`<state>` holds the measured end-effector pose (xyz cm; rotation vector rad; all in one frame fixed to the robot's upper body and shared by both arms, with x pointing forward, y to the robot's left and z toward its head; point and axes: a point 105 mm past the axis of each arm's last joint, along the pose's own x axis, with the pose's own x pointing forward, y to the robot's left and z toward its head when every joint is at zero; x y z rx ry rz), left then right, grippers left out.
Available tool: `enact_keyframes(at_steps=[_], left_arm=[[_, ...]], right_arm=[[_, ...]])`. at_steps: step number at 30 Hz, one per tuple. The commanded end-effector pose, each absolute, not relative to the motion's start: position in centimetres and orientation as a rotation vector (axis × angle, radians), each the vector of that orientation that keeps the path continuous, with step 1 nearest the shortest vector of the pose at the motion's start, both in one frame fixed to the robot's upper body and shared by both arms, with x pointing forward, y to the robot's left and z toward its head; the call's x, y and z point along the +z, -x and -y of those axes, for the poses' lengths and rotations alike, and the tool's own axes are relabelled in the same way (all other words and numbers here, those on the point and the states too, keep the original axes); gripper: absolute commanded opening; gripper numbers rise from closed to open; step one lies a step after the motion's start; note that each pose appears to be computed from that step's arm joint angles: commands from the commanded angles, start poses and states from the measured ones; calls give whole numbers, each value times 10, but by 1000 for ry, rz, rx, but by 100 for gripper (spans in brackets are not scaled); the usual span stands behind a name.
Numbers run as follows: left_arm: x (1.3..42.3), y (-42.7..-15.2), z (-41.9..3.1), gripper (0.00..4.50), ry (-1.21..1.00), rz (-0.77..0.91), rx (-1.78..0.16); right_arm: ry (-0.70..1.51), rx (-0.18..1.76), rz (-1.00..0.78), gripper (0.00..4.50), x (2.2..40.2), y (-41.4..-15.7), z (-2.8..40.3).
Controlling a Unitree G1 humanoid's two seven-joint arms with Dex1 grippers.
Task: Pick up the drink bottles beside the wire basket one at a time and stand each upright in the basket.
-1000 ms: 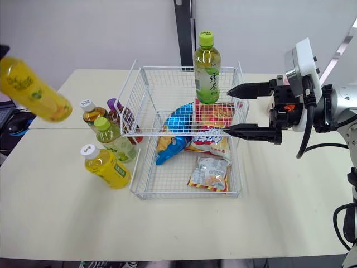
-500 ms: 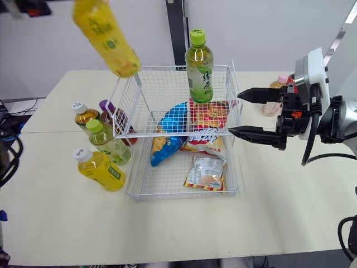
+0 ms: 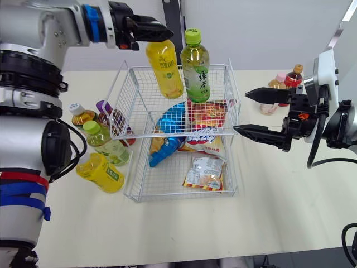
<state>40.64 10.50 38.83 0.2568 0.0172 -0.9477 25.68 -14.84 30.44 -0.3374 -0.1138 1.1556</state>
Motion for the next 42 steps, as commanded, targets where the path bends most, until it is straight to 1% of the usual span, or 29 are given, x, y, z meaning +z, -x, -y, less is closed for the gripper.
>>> enact_keyframes(at_steps=[1,10,13,17,19,20,27,32,37,41,42], left_arm=[[417,-397,-99,136,-254,100,-972],[409,-405,-86,136,-214,78,-987],[407,-407,-82,136,-235,77,-988],[407,-404,-79,136,-236,75,-1021],[410,-401,-80,207,-246,79,-1042],[413,-399,-81,228,-245,88,-1046],[426,-384,-98,440,-258,104,-1078],[434,-369,-118,446,-266,130,-1082],[441,-342,-165,446,-285,199,-1006],[431,-327,-208,446,-279,227,-837],[431,-322,-219,446,-288,261,-784]], right_arm=[[369,1130,156,450,315,-249,150],[367,1092,145,450,315,-251,155],[368,1080,144,450,316,-252,157],[367,1074,143,450,315,-252,157],[365,1072,144,450,315,-252,157],[364,1071,144,450,315,-253,157],[364,1075,146,450,315,-253,156],[370,1086,148,450,317,-255,155],[381,1113,172,450,321,-256,148],[350,1120,164,450,321,-258,142],[347,1126,167,450,322,-258,141]])
